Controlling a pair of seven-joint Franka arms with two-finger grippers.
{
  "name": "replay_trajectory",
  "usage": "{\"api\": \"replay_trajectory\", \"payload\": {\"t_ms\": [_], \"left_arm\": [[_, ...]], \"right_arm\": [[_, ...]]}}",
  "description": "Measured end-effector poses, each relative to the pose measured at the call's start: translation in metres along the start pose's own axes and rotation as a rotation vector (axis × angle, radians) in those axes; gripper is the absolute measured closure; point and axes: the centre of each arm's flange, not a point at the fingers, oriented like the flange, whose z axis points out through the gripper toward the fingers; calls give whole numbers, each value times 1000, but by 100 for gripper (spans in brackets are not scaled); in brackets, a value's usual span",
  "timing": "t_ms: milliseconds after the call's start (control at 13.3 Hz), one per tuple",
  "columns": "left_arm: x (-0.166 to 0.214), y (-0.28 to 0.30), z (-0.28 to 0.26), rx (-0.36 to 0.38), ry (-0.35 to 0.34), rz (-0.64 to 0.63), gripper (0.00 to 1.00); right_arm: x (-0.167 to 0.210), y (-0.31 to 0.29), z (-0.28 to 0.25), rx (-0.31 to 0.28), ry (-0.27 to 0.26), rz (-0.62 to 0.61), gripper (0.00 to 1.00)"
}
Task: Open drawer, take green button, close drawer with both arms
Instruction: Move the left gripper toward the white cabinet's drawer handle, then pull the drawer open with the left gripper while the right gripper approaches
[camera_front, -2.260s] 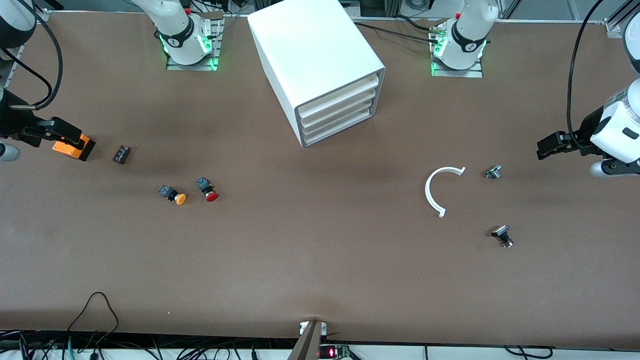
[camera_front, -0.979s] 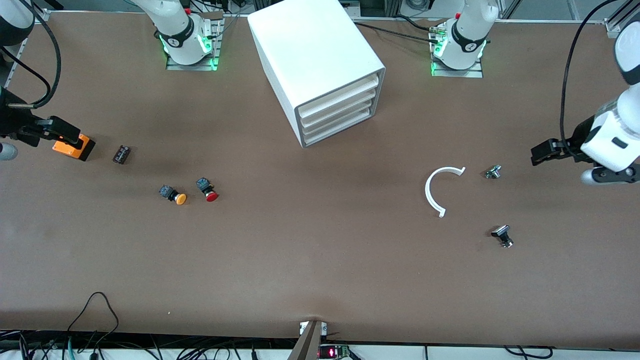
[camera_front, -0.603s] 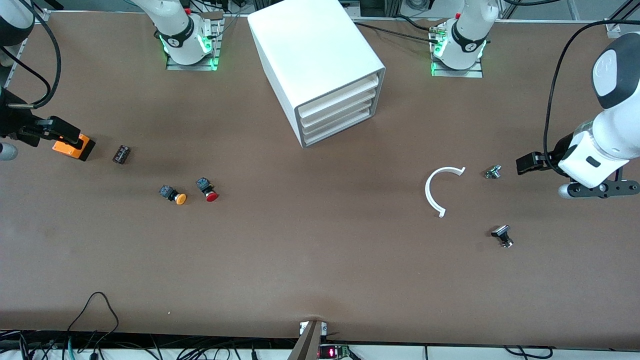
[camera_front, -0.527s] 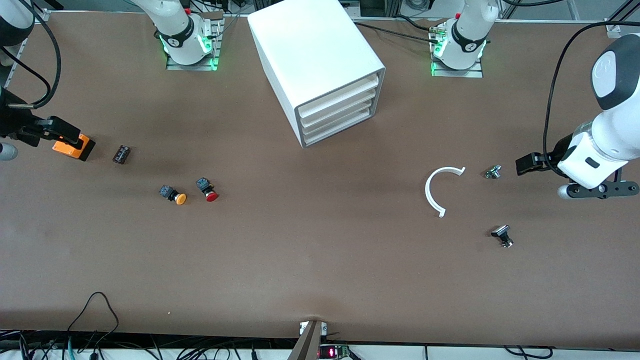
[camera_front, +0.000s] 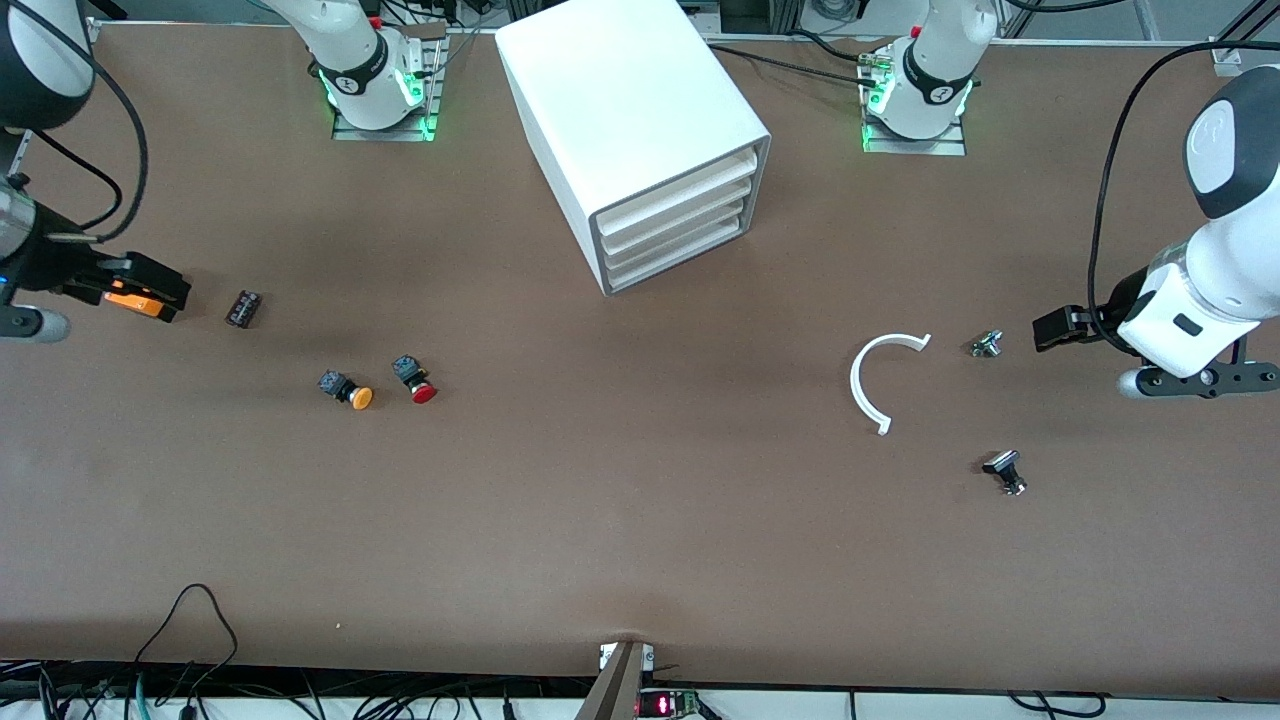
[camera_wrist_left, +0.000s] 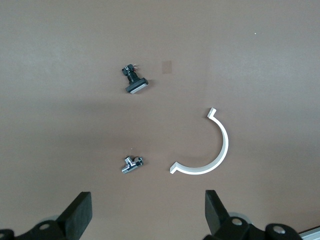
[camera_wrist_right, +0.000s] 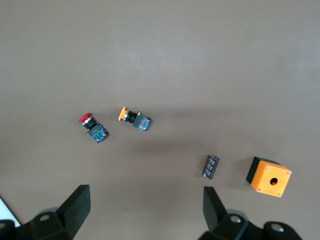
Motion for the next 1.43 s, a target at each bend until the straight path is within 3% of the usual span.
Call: {"api": "replay_trajectory", "payload": {"t_ms": [226,452,603,829,1130,1432], "left_arm": [[0,0,0,0,0,0,0],[0,0,4,-31,-16,-1,0],[3,-2,23,-125,-69,88,0],[15,-1,106,-319,-171,268,0],[0,32,198,-488,-318,327,1],[-31,83,272,-775,-405,394,1]], "right_arm": [[8,-22,22,-7,-35,-33,0],[9,-19,22,-8,-34,-29,0],[9,-20,20,-8,-32,-30,0],[9,-20,20,-8,-33,-31,0],[11,-36,31,-12,-51,-56,0],[12,-50,36,-15,-59,-88,0]]}}
